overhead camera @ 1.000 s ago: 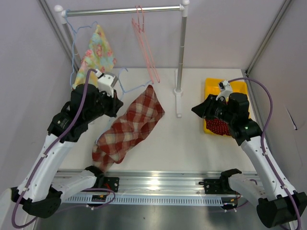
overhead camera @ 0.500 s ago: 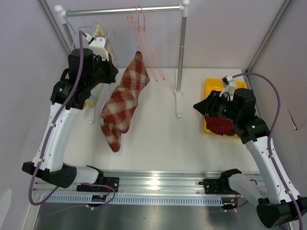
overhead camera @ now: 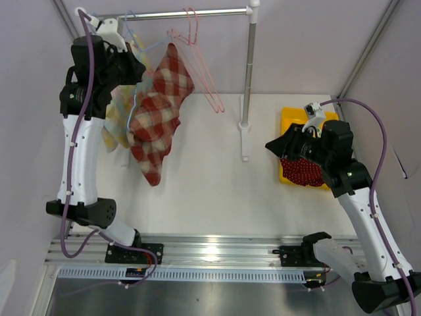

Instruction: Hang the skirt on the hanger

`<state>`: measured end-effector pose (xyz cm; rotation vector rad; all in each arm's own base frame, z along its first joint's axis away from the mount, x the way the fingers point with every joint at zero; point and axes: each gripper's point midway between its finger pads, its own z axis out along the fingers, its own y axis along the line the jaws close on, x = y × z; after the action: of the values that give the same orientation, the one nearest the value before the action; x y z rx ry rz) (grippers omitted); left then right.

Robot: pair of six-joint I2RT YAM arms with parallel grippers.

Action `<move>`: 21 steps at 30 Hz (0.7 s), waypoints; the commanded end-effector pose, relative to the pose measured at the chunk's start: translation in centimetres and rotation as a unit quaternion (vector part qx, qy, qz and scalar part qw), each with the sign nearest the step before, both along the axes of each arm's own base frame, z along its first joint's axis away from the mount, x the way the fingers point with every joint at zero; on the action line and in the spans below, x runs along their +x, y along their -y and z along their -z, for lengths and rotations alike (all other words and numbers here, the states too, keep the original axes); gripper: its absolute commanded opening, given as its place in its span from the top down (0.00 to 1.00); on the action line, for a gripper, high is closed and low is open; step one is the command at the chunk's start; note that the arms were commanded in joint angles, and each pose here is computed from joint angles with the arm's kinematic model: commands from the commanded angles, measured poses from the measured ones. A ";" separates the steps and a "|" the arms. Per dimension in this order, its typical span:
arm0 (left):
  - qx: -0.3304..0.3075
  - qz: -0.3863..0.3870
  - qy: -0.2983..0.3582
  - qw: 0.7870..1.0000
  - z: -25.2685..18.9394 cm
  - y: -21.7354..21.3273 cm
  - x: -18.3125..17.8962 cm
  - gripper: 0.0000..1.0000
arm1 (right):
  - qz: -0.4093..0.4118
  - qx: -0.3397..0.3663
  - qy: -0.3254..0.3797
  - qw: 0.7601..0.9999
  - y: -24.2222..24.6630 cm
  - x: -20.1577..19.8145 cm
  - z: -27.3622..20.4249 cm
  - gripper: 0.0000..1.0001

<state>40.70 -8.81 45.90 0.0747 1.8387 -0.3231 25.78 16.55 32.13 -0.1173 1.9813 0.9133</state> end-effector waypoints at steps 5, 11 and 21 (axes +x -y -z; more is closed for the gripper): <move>-0.048 0.007 0.091 0.995 -6.7 -1.6 0.9 1.00 | -0.008 0.001 0.026 1.000 0.0 -0.3 -2.0 0.67; -0.056 -0.002 0.093 0.994 -6.5 -2.7 2.6 1.00 | -0.010 0.000 0.026 1.000 0.0 -0.3 -2.0 0.67; -0.072 -0.019 0.085 0.994 -5.2 -4.8 5.4 1.00 | -0.010 -0.004 0.018 1.000 0.0 -0.4 -1.3 0.67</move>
<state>46.25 -3.94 45.58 -0.0640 1.8225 -0.3754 25.55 16.46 31.71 -0.1199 2.0018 0.9069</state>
